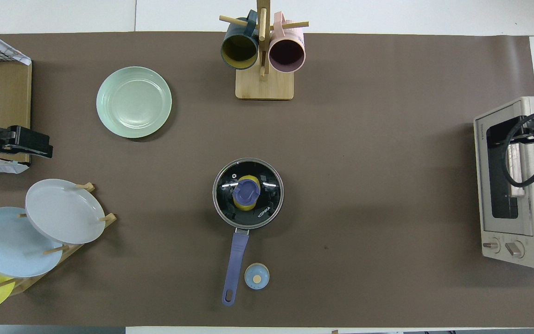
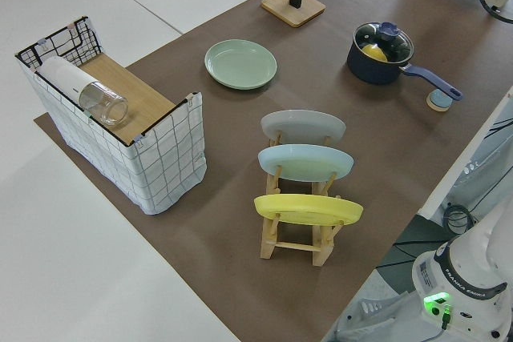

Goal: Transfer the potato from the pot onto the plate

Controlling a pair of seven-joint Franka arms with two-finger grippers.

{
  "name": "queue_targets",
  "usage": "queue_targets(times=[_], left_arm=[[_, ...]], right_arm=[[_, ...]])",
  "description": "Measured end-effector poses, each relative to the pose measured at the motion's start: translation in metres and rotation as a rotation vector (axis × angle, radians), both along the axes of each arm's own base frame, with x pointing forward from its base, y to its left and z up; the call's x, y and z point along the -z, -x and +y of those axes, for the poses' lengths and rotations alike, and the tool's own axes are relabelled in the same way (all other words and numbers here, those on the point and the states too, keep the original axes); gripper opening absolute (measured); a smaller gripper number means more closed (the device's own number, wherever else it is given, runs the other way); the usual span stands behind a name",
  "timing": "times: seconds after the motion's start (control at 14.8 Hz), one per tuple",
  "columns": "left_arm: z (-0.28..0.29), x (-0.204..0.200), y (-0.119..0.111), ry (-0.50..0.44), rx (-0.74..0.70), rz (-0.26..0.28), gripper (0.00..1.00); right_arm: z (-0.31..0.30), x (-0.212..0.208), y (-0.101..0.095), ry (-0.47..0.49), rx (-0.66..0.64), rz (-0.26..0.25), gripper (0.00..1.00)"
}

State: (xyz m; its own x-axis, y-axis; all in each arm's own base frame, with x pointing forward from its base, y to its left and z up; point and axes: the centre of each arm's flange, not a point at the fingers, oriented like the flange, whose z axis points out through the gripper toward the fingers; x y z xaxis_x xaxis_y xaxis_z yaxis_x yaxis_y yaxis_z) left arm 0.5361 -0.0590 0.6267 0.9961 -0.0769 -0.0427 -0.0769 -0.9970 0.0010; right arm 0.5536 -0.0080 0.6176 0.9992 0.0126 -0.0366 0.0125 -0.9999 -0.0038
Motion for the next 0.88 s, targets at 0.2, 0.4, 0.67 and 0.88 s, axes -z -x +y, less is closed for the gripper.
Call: queue_targets(times=[0.2, 0.4, 0.67, 0.88], left_arm=[[0.000, 0.000, 0.000, 0.000, 0.000, 0.000, 1.00], [0.000, 0.000, 0.000, 0.000, 0.000, 0.000, 1.00], [0.000, 0.000, 0.000, 0.000, 0.000, 0.000, 1.00], [0.000, 0.000, 0.000, 0.000, 0.000, 0.000, 1.00]], right_arm=[[0.037, 0.000, 0.001, -0.019, -0.065, -0.001, 1.00], [0.065, -0.006, 0.000, -0.019, -0.117, 0.001, 1.00], [0.112, -0.019, -0.015, -0.016, -0.146, 0.034, 1.00], [0.187, -0.015, -0.016, -0.009, -0.125, 0.036, 1.00]])
